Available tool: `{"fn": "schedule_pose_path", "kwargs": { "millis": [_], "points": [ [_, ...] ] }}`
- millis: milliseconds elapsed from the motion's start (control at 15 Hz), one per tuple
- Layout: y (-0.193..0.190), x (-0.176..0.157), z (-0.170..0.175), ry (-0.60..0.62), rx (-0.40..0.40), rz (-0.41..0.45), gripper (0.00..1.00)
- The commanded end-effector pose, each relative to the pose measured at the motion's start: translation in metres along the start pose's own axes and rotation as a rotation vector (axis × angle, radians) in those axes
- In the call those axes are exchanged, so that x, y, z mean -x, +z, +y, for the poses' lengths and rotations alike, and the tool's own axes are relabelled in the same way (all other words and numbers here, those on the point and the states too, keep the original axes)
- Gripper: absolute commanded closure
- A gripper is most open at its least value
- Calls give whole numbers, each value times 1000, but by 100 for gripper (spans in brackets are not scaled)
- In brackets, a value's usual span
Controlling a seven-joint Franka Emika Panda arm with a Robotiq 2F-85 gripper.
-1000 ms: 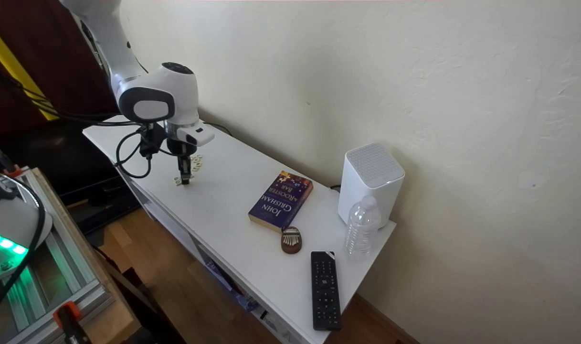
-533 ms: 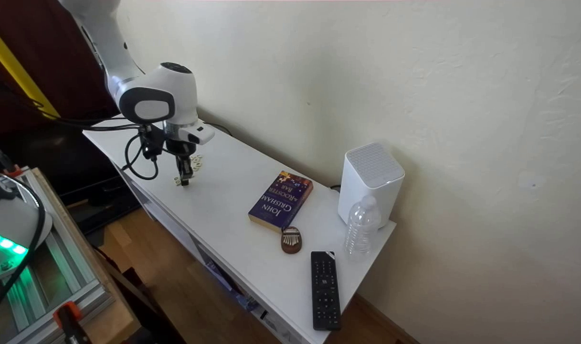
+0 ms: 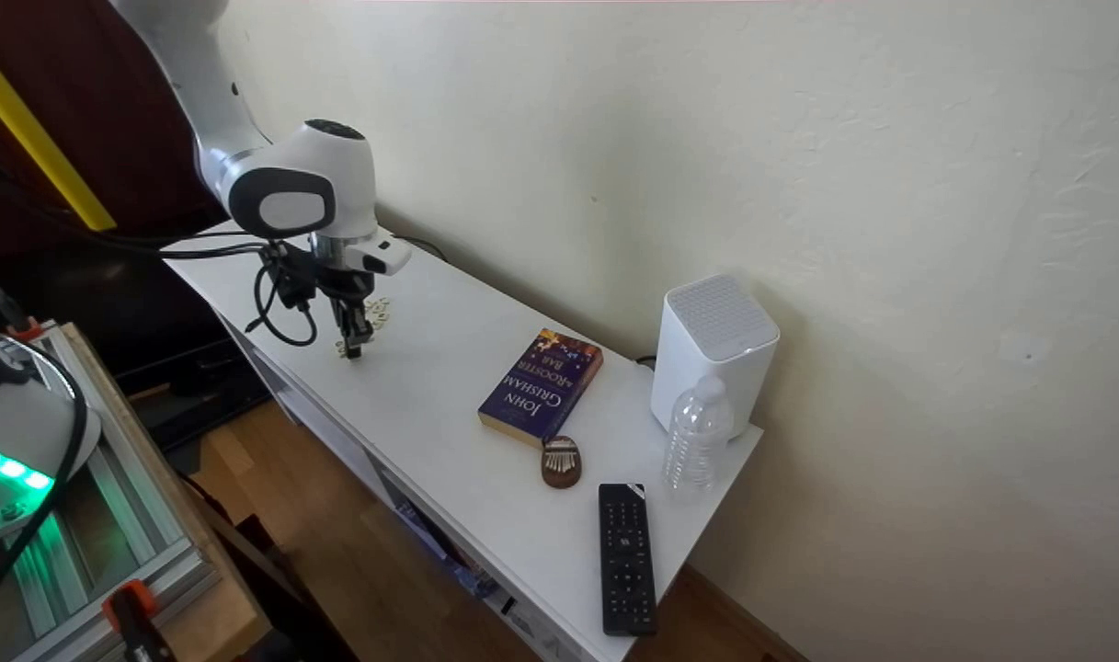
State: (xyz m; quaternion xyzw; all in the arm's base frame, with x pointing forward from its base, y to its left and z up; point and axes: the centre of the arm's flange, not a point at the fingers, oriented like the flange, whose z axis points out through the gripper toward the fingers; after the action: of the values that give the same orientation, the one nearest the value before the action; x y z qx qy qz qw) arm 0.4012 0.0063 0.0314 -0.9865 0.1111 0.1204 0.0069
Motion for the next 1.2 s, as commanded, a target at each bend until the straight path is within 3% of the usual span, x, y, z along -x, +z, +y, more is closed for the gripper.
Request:
{"fn": "schedule_pose_path", "kwargs": {
  "millis": [0, 1133],
  "points": [
    [30, 16, -2, -70, 31, -35, 100],
    [31, 16, -11, -187, 92, -32, 100]
  ]
}}
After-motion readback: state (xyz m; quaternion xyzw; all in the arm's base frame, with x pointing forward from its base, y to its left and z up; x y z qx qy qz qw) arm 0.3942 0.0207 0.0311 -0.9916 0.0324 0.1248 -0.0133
